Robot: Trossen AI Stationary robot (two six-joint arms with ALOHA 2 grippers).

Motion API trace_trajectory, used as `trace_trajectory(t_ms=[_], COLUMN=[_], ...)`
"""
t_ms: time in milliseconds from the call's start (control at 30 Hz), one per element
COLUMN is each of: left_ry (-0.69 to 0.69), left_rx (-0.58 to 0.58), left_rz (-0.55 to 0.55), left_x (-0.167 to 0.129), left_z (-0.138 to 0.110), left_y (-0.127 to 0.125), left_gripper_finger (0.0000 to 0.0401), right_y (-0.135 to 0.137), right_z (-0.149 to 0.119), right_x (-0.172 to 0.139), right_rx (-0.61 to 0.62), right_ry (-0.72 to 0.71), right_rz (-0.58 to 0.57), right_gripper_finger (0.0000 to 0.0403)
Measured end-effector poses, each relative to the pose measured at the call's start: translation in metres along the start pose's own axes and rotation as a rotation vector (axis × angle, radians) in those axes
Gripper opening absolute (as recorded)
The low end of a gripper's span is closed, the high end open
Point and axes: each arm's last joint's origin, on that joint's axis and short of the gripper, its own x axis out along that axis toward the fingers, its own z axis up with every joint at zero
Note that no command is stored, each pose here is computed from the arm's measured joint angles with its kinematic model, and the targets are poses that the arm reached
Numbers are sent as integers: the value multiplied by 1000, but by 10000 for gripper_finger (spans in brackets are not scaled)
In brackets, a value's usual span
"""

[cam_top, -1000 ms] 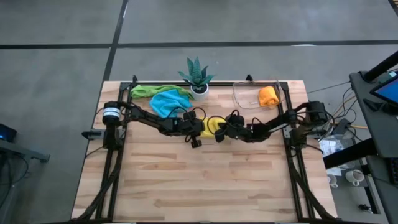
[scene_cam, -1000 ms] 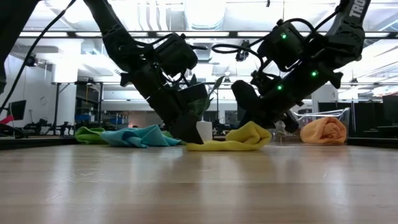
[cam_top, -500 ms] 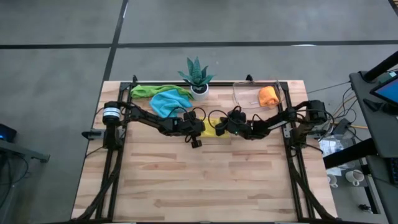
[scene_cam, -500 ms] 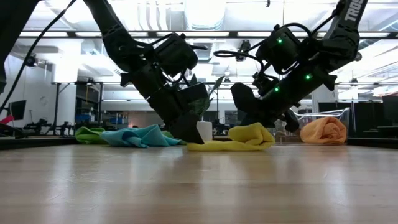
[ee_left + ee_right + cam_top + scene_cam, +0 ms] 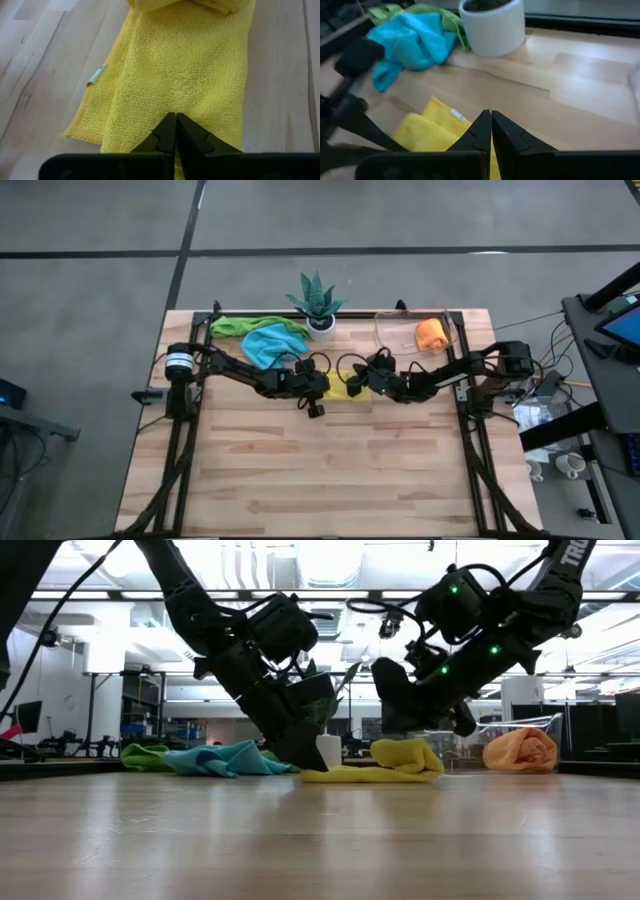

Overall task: Roll microfiber towels into tight, uniform cylinder then place into a basket
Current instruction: Roll the yellow microfiber cloth

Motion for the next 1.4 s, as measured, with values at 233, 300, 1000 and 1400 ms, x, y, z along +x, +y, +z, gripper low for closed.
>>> trace_trajectory(t_ms=[233,300,1000,1400], left_ry=[0,0,-1,-1], left_rx=[0,0,-1,-1], left_rz=[1,1,2,3], left_x=[0,0,0,0], left_z=[0,0,0,0], left_y=[0,0,0,0], left_gripper_finger=[0,0,0,0], right_y=[1,6,56,71], right_z=[0,6,26,26], right_x=[-8,-16,-2,12], right_rx=[-98,-156,-448,-534], right_ry=[28,12,408,377], right_rz=[-2,42,36,-184], right_gripper_finger=[9,9,217,219])
